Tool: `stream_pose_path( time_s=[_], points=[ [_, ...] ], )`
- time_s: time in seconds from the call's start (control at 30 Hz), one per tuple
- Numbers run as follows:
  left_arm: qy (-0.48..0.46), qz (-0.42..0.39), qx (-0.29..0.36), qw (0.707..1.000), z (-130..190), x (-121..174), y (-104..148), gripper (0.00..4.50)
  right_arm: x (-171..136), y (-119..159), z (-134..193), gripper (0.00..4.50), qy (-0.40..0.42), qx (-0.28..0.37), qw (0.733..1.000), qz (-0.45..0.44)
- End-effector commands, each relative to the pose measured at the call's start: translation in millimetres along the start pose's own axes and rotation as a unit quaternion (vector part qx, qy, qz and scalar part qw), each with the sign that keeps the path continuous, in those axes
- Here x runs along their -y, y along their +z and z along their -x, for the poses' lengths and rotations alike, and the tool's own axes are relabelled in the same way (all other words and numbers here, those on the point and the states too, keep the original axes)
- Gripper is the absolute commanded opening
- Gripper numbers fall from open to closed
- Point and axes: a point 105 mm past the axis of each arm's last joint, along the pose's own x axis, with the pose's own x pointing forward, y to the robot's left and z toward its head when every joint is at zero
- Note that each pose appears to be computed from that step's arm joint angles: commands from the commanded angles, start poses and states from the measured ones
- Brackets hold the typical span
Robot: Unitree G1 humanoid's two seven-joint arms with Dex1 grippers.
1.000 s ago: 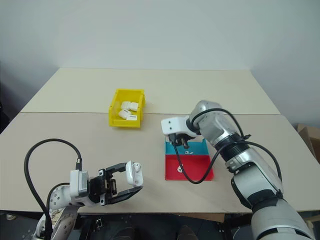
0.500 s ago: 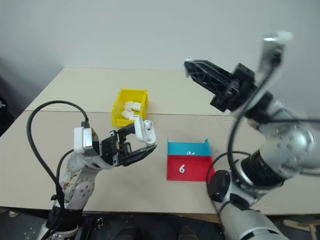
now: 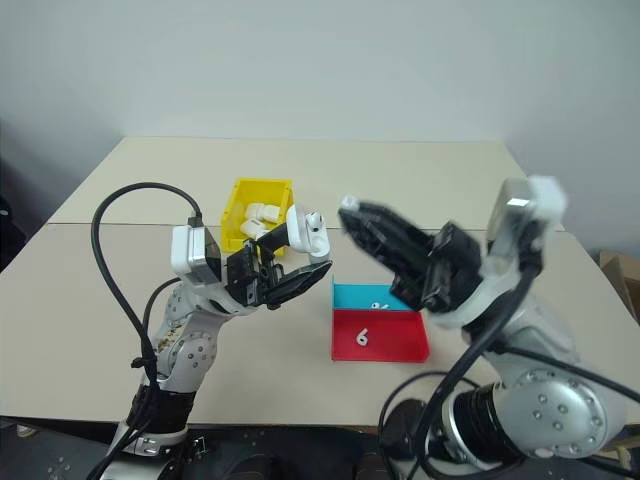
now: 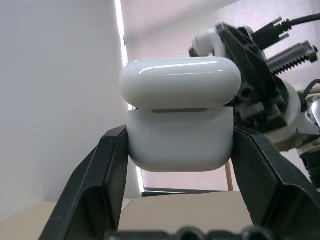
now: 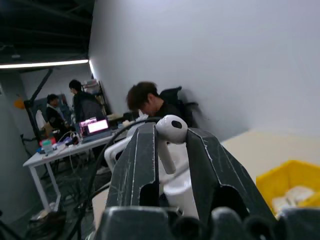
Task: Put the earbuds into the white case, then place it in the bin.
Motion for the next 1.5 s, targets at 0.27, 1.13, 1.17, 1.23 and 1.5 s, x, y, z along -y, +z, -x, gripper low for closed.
stream_pose_path(
  time_s=[0.27,1.13,1.17,1.23,1.5],
  points=[
    [-0.038,0.007,0.003,0.999,4,17,9,2.79,-16,-4,-10,0.85,0.052,0.006,0.998,0.016],
    [-0.046,0.009,0.018,0.999,5,23,12,2.79,-13,-18,-8,0.85,0.040,-0.027,0.999,0.014],
    [-0.046,0.008,0.018,0.999,5,23,12,2.79,-13,-18,-8,0.85,0.040,-0.027,0.999,0.013],
    [-0.045,0.008,0.019,0.999,5,23,11,2.79,-13,-19,-8,0.85,0.040,-0.028,0.999,0.014],
    [-0.044,0.009,0.022,0.999,4,23,13,2.79,-18,-25,-9,1.59,0.053,-0.053,0.996,0.041]
  ],
)
